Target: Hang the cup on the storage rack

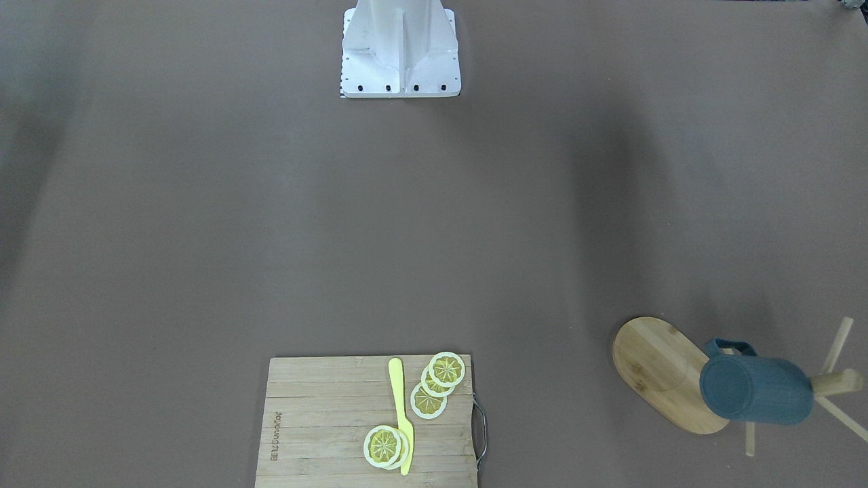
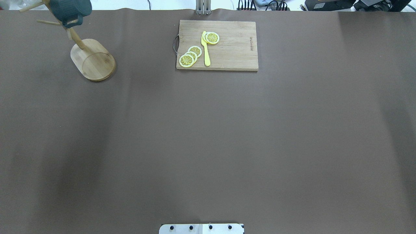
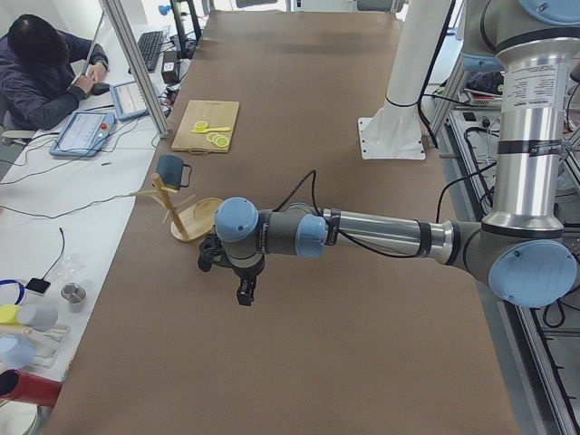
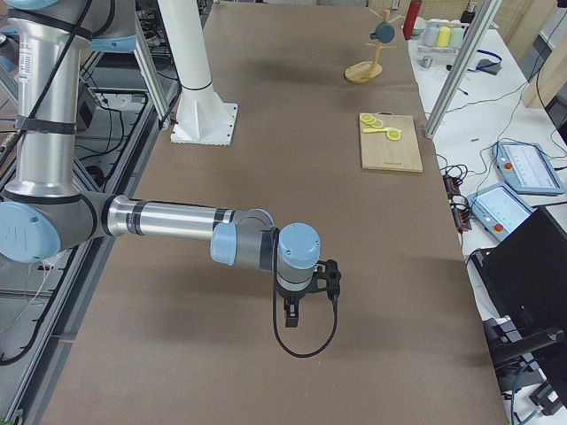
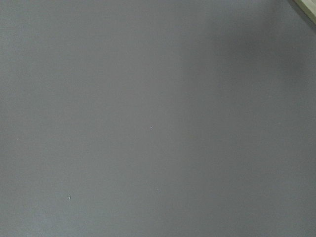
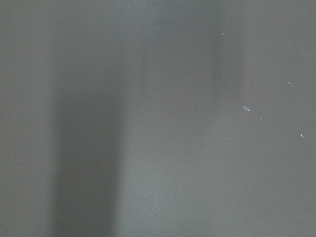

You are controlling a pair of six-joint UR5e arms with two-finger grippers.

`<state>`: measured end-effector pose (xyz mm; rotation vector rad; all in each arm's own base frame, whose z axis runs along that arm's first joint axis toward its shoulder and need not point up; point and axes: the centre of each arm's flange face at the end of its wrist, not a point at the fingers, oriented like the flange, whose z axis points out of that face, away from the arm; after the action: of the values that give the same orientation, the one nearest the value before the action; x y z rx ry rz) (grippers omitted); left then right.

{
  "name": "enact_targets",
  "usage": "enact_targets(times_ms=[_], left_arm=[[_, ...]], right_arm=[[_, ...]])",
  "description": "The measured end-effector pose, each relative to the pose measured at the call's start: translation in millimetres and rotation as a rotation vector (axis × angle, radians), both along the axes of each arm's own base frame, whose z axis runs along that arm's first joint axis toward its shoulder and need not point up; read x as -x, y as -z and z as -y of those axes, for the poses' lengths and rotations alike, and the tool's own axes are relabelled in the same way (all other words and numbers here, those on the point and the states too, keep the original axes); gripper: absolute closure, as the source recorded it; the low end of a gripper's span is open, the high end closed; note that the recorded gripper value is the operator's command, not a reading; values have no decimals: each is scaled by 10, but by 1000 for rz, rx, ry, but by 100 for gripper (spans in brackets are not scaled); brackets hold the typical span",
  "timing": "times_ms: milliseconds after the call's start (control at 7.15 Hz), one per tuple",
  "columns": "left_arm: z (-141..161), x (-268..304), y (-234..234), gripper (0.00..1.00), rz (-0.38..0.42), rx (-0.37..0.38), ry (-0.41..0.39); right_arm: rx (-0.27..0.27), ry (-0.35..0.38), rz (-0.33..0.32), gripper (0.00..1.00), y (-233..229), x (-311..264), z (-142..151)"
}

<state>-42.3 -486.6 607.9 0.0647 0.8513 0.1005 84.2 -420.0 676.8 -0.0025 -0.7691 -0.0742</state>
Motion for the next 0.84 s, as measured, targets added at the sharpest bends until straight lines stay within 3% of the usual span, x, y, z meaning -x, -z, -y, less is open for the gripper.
enact_targets(times_ms=[839], left_arm=[[22, 40, -20, 1, 61, -5, 6]], right_arm=[[2, 0, -1, 0, -9, -1, 3]])
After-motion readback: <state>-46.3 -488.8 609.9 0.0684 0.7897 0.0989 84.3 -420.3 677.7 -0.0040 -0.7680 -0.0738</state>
